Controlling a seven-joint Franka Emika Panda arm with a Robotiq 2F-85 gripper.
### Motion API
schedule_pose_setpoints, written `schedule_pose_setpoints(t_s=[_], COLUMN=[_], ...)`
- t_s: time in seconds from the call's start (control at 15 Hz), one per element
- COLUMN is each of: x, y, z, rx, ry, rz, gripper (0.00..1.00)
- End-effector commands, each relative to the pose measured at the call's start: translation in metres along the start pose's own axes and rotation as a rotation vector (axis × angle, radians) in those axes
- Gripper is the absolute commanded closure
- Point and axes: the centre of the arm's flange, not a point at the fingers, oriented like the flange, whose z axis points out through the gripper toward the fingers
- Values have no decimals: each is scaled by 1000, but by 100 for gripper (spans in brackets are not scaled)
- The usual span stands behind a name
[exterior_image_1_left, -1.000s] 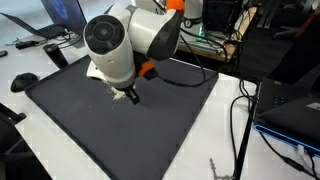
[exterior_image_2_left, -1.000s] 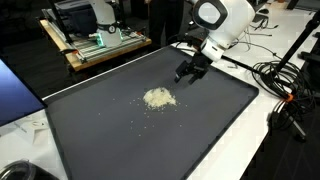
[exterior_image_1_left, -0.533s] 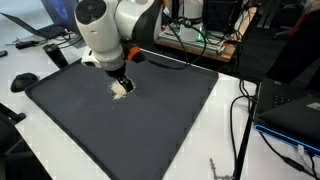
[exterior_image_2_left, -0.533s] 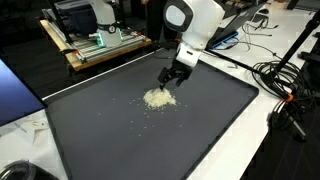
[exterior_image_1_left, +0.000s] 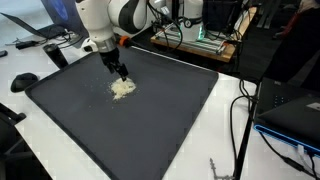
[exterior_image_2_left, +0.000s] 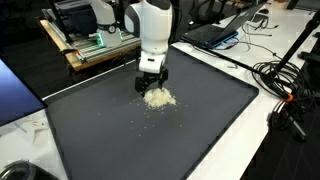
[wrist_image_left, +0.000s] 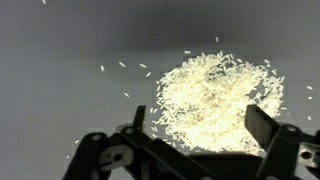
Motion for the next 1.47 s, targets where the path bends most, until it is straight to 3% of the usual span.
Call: schedule_pose_setpoints(t_s=[0.0, 0.4, 0.73, 0.93, 1.27, 1.33, 1.4], x=[-30, -43, -39, -35, -29, -28, -27], y=[19, 24, 16, 14, 12, 12, 12], z=[5, 26, 27, 27, 28, 28, 28], rx=[81, 129, 108, 96, 92, 90, 89], ry=[78, 135, 130, 114, 88, 82, 74], rz=[-60, -143, -183, -190, -200, -200, -201], gripper=[0, 0, 0, 30, 50, 46, 51])
